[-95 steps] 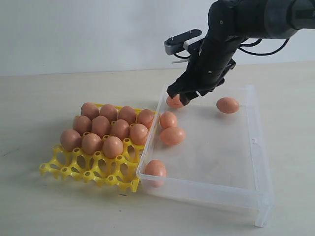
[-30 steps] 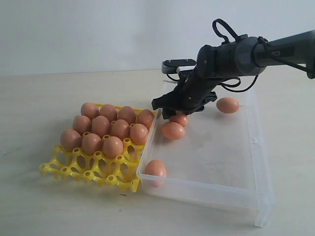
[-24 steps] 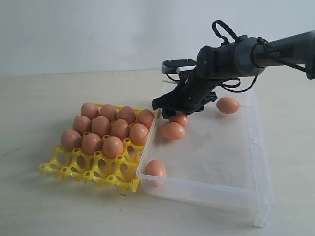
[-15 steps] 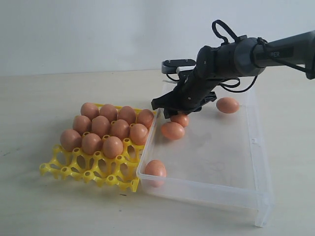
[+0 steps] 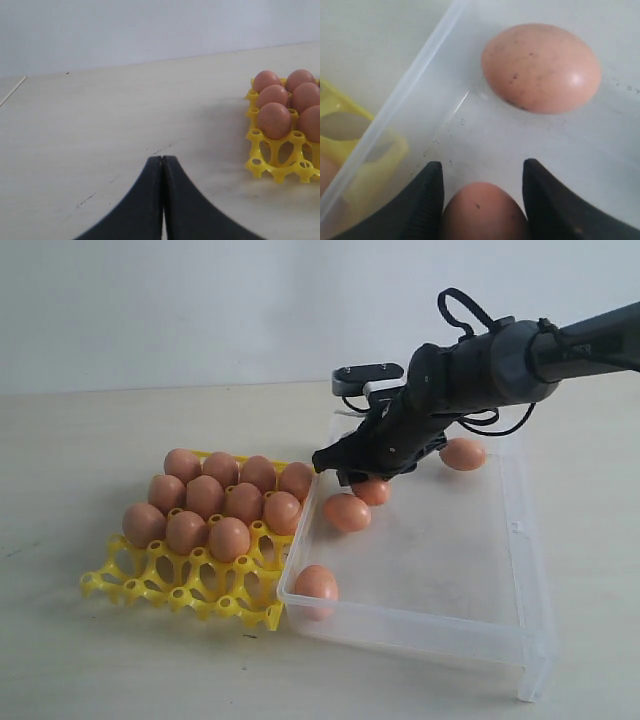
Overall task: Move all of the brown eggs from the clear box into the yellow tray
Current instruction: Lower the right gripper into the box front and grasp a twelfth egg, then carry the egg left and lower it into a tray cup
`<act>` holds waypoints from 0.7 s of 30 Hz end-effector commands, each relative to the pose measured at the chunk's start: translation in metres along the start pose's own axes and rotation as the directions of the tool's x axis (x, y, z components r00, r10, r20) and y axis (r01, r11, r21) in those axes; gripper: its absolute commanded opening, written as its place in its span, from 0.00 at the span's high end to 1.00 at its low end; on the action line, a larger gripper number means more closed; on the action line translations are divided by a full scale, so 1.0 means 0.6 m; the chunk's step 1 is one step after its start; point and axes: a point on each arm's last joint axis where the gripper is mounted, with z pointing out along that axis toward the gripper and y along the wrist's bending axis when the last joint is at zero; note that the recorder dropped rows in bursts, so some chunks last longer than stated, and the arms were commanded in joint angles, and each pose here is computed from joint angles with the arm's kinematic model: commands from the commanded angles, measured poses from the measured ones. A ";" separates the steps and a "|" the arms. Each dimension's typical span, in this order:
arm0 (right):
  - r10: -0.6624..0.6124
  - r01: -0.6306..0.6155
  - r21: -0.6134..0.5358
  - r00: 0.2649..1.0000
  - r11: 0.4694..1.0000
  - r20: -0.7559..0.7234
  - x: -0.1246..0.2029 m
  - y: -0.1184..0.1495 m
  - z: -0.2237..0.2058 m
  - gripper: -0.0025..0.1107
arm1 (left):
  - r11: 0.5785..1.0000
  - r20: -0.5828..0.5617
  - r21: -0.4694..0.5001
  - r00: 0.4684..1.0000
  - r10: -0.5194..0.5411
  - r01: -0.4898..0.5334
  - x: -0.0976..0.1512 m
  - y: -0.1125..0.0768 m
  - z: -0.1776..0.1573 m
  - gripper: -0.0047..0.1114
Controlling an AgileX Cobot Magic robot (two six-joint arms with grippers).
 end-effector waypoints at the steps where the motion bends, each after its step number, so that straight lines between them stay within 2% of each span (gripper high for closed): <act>1: -0.006 0.005 0.008 0.994 1.000 0.112 -0.010 0.003 -0.043 0.98 | 1.000 0.023 0.001 1.000 -0.011 0.011 -0.005 0.000 -0.001 0.96; 10: -0.008 0.005 0.012 0.971 1.000 0.239 -0.013 0.009 -0.113 0.98 | 1.000 0.023 0.001 1.000 -0.011 0.011 -0.005 0.000 -0.001 0.96; 15: 0.054 -0.054 -0.010 0.917 0.998 0.395 0.001 0.022 -0.153 0.98 | 1.000 0.023 0.001 1.000 -0.011 0.011 -0.005 0.000 -0.001 0.96; 18: 0.030 -0.028 -0.011 0.873 1.000 0.486 0.023 0.043 -0.171 0.98 | 1.000 0.023 0.001 1.000 -0.011 0.011 -0.005 0.000 -0.001 0.96; 21: -0.023 0.049 -0.027 0.802 0.998 0.597 0.068 0.093 -0.193 0.98 | 1.000 0.023 0.001 1.000 -0.011 0.011 -0.005 0.000 -0.001 0.96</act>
